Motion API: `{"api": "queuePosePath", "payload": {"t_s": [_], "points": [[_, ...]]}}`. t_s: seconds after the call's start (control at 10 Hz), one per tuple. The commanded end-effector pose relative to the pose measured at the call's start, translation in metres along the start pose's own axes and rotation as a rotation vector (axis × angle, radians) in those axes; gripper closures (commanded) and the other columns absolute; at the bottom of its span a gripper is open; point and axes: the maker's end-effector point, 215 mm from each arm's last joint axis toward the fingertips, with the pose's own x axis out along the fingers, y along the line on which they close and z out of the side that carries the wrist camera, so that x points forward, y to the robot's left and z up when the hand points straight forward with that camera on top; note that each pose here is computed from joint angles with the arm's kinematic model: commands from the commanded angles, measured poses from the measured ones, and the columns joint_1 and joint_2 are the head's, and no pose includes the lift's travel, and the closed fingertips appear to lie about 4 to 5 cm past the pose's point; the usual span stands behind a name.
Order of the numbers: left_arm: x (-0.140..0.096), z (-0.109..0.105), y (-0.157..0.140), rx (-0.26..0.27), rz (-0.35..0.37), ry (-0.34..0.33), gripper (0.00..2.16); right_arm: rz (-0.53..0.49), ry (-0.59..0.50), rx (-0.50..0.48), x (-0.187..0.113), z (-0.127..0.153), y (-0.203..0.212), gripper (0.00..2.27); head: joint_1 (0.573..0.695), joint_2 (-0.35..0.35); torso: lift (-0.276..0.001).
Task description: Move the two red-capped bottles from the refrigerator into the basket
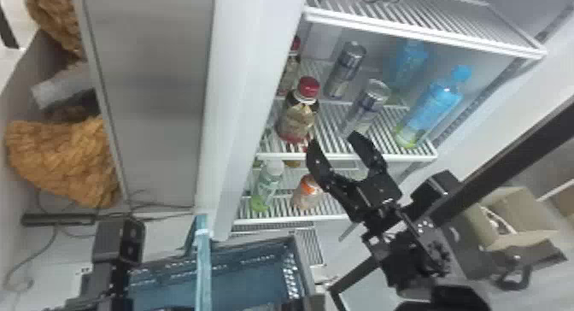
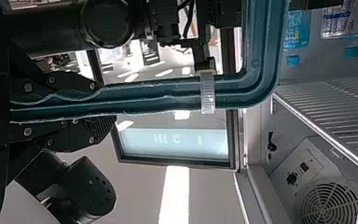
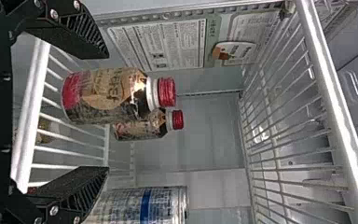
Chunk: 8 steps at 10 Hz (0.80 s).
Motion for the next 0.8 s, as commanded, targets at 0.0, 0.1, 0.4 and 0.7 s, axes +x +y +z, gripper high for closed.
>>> {"api": "queuePosePath", "payload": {"t_s": [0.0,0.1,0.4,0.7], "points": [[0.0,0.0,0.0,0.002,0.0,0.001,1.21,0.015,0.0,0.008,0.01,-0.002,0.006,0.15,0.695,-0.35,0.0],[0.0,0.0,0.0,0.002,0.0,0.001,1.21,0.01,-0.003,0.014,0.014,-0.002,0.008,0.15,0.695,-0.35,0.0],[0.0,0.0,0.0,0.002,0.001,0.002,1.21,-0.003,-0.015,0.021,0.028,-0.001,0.002,0.15,0.695,-0.35,0.0],[0.0,-0.001,0.0,0.001,0.002,0.004,1.21,0.022,-0.01,0.038,0.051,-0.009,0.005,0.15,0.695,-0.35,0.0]]}}
